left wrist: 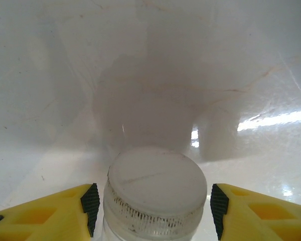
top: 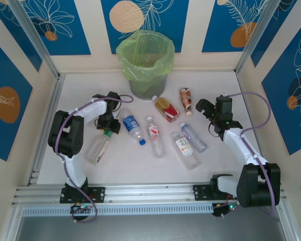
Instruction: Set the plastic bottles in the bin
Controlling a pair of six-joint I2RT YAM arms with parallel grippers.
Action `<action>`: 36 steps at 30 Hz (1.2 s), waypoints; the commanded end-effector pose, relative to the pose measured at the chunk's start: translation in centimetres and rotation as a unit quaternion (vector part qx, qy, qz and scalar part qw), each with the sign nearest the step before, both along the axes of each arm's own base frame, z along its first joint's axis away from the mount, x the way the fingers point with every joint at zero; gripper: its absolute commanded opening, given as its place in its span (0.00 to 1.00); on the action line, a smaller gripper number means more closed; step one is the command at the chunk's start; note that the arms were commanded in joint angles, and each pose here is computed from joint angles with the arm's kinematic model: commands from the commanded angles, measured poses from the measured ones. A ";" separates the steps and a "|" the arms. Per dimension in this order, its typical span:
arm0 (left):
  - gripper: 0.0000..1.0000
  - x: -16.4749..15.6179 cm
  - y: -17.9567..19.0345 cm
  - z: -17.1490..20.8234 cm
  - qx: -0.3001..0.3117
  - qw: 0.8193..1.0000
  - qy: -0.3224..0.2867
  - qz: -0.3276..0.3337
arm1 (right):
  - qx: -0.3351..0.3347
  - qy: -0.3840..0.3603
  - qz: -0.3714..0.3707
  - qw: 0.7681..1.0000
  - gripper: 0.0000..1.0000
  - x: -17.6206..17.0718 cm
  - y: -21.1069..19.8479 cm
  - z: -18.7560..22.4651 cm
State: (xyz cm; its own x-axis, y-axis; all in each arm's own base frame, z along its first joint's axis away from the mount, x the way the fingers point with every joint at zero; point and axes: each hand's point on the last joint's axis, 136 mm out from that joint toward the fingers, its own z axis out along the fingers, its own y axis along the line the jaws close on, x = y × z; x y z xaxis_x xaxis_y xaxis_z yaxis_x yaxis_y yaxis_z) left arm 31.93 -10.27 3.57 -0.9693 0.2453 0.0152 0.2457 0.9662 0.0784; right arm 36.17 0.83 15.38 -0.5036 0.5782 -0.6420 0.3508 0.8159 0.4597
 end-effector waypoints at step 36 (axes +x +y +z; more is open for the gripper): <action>0.00 4.6 -7.7 23.1 -0.321 0.880 -0.350 0.027 | 0.152 -0.126 0.333 0.922 0.99 -2.5 20.4 8.0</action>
